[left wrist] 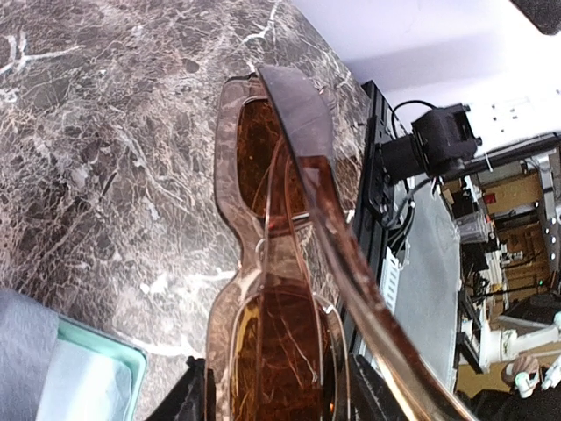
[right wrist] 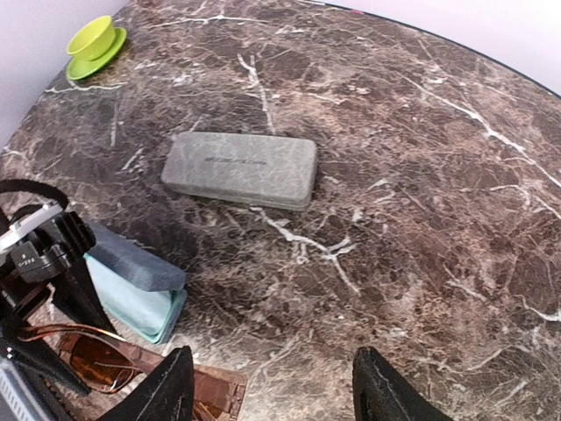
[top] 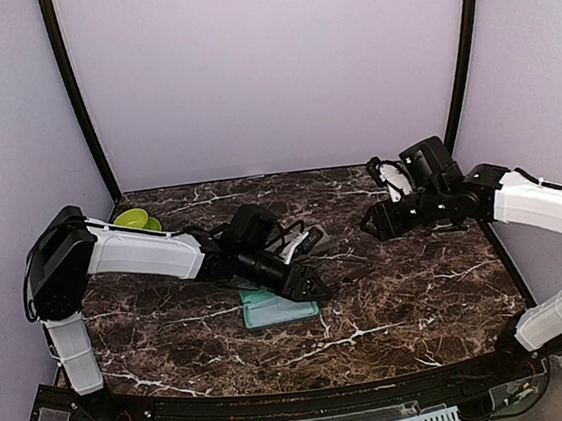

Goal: Organize the sunglasses
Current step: Fold the right temple of the sunglasses with the sunglasses, then pass from the left arm to the right

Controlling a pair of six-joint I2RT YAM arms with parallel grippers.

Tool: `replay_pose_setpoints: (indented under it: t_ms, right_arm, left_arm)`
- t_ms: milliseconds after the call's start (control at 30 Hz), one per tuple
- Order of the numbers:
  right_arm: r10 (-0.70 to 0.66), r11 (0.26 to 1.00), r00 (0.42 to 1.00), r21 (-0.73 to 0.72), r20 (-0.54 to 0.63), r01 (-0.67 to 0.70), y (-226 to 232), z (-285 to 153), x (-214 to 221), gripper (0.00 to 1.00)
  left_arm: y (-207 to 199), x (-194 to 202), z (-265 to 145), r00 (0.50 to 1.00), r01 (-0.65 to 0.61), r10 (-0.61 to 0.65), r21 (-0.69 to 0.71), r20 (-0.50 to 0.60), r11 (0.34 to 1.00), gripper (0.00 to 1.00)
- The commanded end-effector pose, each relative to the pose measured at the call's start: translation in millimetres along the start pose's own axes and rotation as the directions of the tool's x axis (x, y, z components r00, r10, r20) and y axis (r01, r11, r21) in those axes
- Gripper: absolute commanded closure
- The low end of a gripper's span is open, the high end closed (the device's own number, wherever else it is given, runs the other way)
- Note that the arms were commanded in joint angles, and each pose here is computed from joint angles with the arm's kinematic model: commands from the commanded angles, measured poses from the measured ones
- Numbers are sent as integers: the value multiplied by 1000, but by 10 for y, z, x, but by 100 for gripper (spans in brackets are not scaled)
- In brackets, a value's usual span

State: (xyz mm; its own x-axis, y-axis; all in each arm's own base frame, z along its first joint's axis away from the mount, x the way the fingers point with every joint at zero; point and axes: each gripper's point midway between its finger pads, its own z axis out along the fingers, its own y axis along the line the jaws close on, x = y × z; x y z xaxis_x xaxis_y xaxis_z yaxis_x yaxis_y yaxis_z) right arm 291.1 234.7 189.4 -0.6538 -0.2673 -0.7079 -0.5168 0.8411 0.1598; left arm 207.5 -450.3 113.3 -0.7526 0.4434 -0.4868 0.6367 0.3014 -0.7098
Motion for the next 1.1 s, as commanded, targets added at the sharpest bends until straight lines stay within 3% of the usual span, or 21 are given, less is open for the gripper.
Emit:
replay_pose_setpoints:
  t_ms: [0, 167, 400, 567, 833, 1067]
  right_arm:
    - [-50, 978, 999, -202, -19, 45, 308, -101, 130, 36]
    - [-93, 879, 996, -468, 14, 89, 745, -263, 239, 17]
    - [-123, 759, 991, -639, 53, 128, 1039, -457, 303, 8]
    - [-146, 718, 988, -682, 45, 138, 1113, -435, 416, 3]
    - [-161, 676, 986, -725, 32, 134, 1228, -420, 566, 2]
    - [-170, 664, 985, -736, 25, 134, 1274, -441, 628, 11]
  left_arm:
    - [-315, 11, -283, 985, -173, 173, 54, 1, 983, 94]
    - [-384, 119, -438, 957, -289, 290, 34, -31, 957, 95]
    - [-507, 118, -527, 942, -335, 335, 61, 4, 940, 95]
    - [-614, 119, -517, 942, -334, 335, 128, 15, 934, 95]
    - [-721, 93, -539, 940, -341, 340, 180, 40, 923, 95]
    - [-744, 92, -535, 943, -333, 330, 204, 46, 921, 95]
